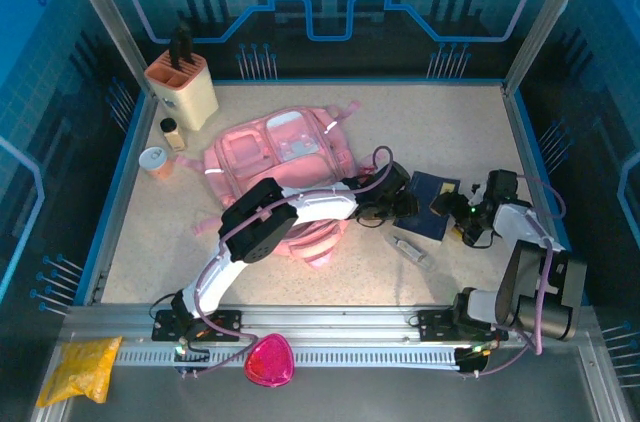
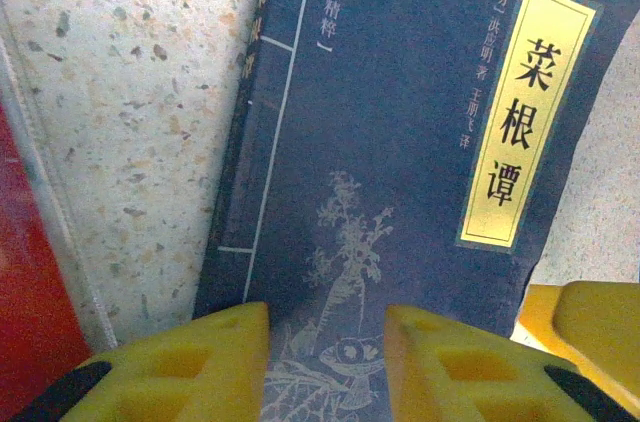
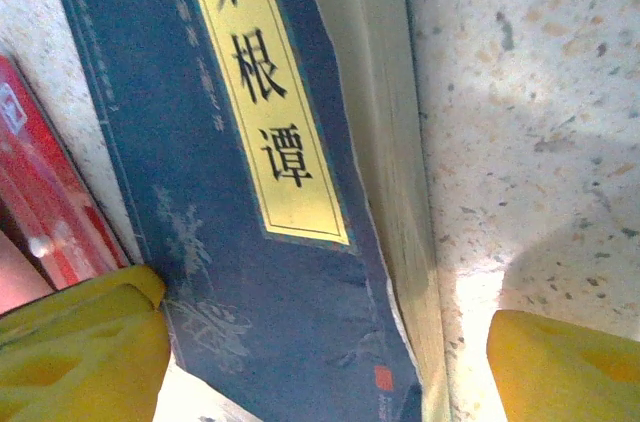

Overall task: Pack the student bag
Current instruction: Pick up the book from the middle-right of the table.

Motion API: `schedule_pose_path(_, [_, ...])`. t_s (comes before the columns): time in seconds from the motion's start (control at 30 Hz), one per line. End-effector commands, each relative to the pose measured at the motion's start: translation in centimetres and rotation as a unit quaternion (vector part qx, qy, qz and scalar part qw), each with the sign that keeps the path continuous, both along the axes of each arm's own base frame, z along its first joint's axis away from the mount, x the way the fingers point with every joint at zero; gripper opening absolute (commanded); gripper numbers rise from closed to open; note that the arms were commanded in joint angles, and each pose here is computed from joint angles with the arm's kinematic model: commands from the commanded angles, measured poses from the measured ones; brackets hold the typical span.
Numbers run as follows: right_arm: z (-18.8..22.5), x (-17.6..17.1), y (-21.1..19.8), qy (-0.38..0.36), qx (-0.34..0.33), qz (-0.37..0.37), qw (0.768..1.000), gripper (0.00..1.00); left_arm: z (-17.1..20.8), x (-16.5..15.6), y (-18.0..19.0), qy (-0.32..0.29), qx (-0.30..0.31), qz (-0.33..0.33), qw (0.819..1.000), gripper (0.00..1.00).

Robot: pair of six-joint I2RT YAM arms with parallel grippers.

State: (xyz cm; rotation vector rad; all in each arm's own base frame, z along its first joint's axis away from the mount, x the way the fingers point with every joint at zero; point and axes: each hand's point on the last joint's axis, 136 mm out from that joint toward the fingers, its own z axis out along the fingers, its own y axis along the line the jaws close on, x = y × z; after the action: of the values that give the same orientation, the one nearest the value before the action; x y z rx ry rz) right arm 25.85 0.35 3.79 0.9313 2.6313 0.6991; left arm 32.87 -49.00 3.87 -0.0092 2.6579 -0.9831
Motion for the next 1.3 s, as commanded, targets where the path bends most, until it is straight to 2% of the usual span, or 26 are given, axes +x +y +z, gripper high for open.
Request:
schedule_pose_path(0.0, [-0.5, -0.3, 1.3, 0.017, 0.001, 0.035, 0.999, 0.82, -1.5, -0.5, 0.2, 0.014, 0.024, -0.016, 0.999, 0.35])
schedule_pose_path(0.13, [0.0, 0.1, 2.4, 0.007, 0.018, 0.054, 0.998, 0.79, -2.2, -0.7, 0.3, 0.021, 0.030, -0.019, 0.999, 0.35])
schedule_pose_path(0.47, [2.5, 0.6, 2.3, -0.019, -0.013, 0.068, 0.997, 0.71, -3.0, -0.9, 0.9, 0.024, 0.049, -0.017, 0.998, 0.34])
schedule_pose_path(1.07, [4.3, 0.7, 2.0, -0.043, -0.031, 0.081, 0.995, 0.38, -2.8, -1.0, 0.7, 0.025, 0.043, -0.021, 0.999, 0.34])
schedule_pose_path(1.27, [4.0, 0.7, 2.1, -0.040, -0.013, 0.078, 0.996, 0.30, -2.6, -0.9, 0.5, 0.023, 0.040, -0.022, 0.999, 0.35])
